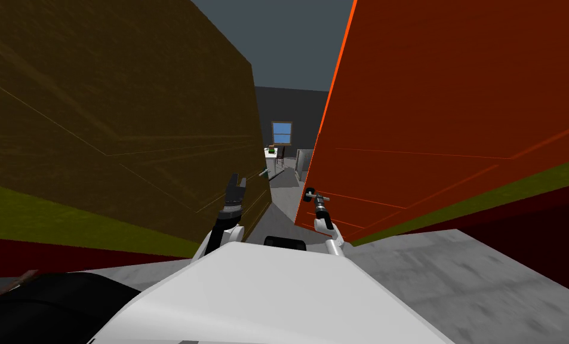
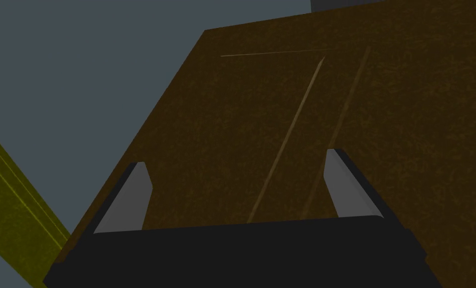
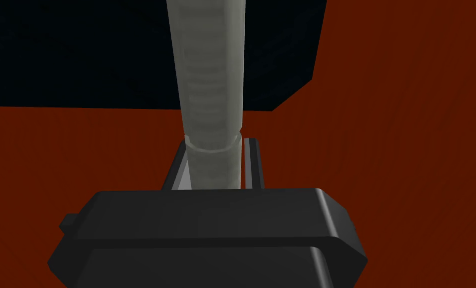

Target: Push the door open

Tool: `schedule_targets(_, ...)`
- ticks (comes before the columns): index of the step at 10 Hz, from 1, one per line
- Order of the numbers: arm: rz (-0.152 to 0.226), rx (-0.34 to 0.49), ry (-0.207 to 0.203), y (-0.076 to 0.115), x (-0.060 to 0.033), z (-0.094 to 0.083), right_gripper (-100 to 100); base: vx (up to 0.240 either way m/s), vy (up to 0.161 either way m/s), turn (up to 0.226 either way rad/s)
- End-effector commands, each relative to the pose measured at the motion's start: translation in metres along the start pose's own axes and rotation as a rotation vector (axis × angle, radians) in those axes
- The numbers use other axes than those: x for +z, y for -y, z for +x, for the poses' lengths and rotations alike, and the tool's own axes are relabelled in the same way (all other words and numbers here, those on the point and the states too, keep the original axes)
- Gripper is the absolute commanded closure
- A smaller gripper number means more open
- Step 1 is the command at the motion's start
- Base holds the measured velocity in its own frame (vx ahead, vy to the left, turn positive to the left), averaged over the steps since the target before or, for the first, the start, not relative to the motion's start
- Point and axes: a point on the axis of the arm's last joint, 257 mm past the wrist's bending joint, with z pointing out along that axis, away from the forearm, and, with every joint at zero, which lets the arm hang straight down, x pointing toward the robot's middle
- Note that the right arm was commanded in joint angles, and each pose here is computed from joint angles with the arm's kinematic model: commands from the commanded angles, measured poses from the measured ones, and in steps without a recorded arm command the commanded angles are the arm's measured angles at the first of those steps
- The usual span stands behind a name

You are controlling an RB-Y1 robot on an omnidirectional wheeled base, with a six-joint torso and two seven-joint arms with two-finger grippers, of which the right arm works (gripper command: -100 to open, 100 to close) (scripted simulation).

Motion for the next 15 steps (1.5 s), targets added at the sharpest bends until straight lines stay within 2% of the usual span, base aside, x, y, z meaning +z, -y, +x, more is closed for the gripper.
schedule_targets(1,-0.014,-0.008,0.032,-0.006,0.003,-0.018,100,0.139,0.089,-0.094)
schedule_targets(7,-0.003,0.012,0.089,-0.001,0.0039,-0.033,100,0.147,0.075,-0.085)
schedule_targets(11,0.005,0.028,0.115,0.002,0.0032,-0.037,100,0.176,0.075,-0.085)
schedule_targets(12,0.01,0.025,0.115,0.004,0.0018,-0.038,100,0.068,0.013,-0.025)
schedule_targets(15,0.003,0.013,0.092,0.001,0.0068,-0.032,100,0.137,-0.018,-0.221)
